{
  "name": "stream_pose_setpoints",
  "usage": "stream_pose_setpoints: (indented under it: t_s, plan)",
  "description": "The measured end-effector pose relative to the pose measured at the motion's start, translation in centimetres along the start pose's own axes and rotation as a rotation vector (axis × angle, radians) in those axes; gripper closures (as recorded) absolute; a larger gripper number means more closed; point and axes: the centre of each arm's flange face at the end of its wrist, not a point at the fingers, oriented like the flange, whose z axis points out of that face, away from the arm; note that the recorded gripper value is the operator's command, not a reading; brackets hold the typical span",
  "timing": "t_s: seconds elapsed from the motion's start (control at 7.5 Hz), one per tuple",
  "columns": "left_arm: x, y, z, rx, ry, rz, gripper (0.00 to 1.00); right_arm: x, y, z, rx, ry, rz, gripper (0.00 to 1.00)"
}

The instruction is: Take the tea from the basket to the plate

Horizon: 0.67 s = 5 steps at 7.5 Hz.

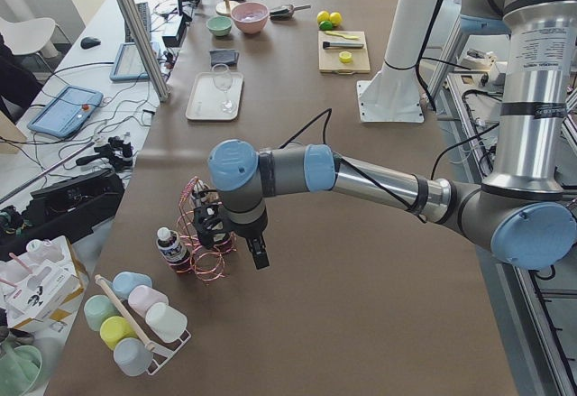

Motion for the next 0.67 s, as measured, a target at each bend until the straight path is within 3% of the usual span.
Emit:
stream_pose_setpoints:
  t_s: [0.4,0.67]
  plan:
    - [8.1,-2.8,-1.5,0.001,0.01,-0.31,0.02,1.3,-0.1,1.4,0.037,0.014,-0.031,0.0]
    - [11.1,-4.6,-1.8,0.007,0.014,-0.379,0.02,1.8,-0.2,1.9,0.059,0.018,-0.05,0.0]
